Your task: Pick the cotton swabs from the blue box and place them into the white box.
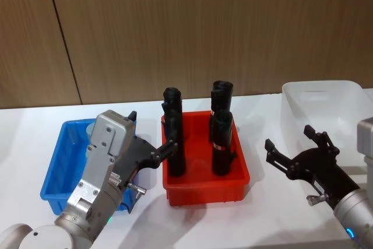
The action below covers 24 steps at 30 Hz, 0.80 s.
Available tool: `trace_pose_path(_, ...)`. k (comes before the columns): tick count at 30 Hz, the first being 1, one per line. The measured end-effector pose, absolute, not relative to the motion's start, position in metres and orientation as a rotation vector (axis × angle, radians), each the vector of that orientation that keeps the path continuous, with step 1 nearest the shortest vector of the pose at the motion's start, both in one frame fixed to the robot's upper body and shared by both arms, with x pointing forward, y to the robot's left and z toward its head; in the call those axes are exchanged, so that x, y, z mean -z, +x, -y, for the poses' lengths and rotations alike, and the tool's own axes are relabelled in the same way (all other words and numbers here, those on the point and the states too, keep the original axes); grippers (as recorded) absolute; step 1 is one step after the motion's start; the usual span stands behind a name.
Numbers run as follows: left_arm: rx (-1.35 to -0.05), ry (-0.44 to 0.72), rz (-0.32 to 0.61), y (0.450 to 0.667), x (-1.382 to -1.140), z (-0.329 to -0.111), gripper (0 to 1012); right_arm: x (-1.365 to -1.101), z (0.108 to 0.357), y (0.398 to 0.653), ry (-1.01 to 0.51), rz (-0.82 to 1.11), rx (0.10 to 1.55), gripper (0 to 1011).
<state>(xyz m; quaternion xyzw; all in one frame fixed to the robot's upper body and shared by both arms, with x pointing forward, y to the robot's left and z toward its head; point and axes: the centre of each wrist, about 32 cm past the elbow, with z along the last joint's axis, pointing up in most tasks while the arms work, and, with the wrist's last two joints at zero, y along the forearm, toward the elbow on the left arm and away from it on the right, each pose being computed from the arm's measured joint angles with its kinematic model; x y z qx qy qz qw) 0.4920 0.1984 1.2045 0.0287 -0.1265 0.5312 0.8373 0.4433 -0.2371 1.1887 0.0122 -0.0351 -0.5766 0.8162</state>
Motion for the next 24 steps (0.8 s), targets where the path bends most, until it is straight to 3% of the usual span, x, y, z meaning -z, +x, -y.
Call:
trace_pose_path(12, -1.175, 0.065, 0.252, 0.496, -1.205, -0.197, 1004, -1.189, 0.237, 0.443, 0.026, 0.075, 1.23, 1002)
trace_pose_path(24, -1.261, 0.078, 0.159, 0.504, -1.204, -0.202, 1004, -1.189, 0.237, 0.443, 0.026, 0.075, 1.23, 1002)
